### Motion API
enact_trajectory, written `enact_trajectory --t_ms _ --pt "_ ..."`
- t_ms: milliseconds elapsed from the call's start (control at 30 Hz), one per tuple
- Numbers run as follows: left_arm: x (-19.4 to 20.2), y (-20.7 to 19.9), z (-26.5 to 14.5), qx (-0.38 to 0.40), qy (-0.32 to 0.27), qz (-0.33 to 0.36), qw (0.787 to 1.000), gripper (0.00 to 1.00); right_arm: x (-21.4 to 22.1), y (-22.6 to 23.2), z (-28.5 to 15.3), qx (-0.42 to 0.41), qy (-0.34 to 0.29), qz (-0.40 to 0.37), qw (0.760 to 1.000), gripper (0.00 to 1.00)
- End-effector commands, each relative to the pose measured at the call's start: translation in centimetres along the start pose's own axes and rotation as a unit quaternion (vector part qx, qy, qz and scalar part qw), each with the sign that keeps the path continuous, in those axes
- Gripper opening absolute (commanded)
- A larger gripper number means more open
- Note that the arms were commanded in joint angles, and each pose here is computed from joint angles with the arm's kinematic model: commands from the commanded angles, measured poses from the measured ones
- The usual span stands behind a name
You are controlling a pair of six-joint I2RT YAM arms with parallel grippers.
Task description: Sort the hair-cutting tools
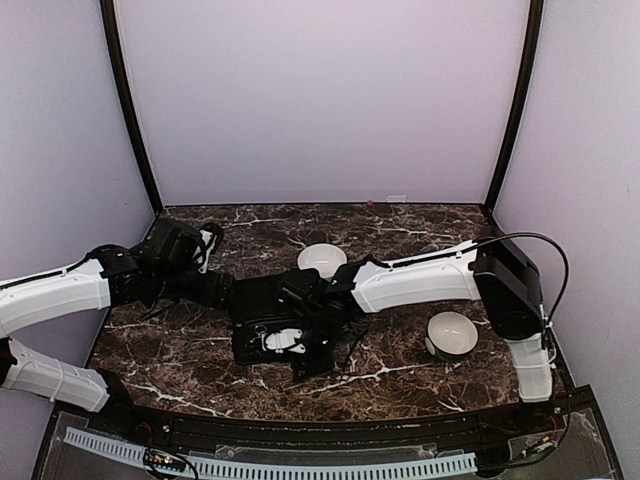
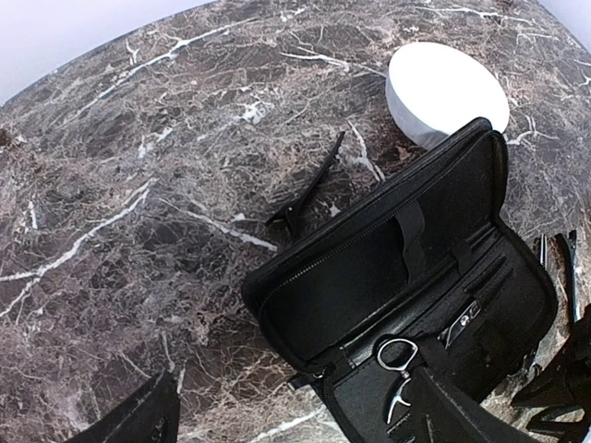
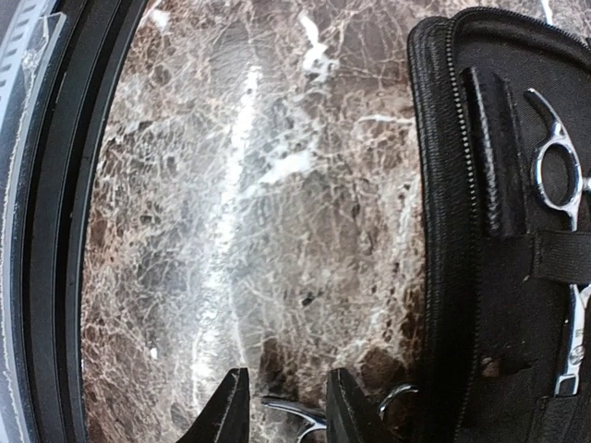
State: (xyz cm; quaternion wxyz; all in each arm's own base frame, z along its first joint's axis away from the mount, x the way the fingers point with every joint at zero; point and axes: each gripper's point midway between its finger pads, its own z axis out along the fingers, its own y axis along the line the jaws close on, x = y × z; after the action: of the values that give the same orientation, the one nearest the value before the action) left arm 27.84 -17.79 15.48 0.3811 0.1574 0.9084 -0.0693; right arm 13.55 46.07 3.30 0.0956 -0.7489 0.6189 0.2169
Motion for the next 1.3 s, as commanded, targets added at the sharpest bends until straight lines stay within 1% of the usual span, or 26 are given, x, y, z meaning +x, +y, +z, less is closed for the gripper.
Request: enact_trajectory --t_ms 0,133,267,567,767,900,1100,1267 --pt "0.6 -0.4 0.7 0.011 0.008 -0.008 1.000 0.88 1.5 1.1 0.5 -0.018 0.028 0.010 0.999 0.29" --pt "0.6 -0.5 0.9 0.012 0.010 -0.005 1.000 0.88 3.7 1.5 0.5 -0.013 0.063 0.022 0.998 0.28" --pt "0.7 -0.5 1.0 0.010 0.012 -0.001 1.000 0.88 6.6 1.1 -0.5 0.011 0.090 0.050 0.995 0.27" --pt "1.2 -0.7 1.4 0.016 0.019 -0.002 1.000 0.87 11.4 -3.4 -4.5 0.077 0.101 0.130 0.983 0.27" --pt "1.1 -0.9 1.4 0.021 0.023 -0.003 1.000 0.87 13.5 -5.7 -5.8 0.119 0.112 0.155 0.974 0.27" --pt "0.8 -1.0 1.2 0.021 0.023 -0.001 1.000 0.87 15.0 -6.9 -6.7 0.142 0.122 0.173 0.967 0.27" --pt "0.6 -1.0 0.9 0.024 0.022 0.001 0.999 0.87 16.8 -7.4 -9.0 0.161 0.120 0.190 0.961 0.27" --pt "0.5 -1.1 0.9 0.024 0.021 0.003 0.999 0.87 19.1 -8.8 -10.8 0.196 0.131 0.214 0.948 0.28"
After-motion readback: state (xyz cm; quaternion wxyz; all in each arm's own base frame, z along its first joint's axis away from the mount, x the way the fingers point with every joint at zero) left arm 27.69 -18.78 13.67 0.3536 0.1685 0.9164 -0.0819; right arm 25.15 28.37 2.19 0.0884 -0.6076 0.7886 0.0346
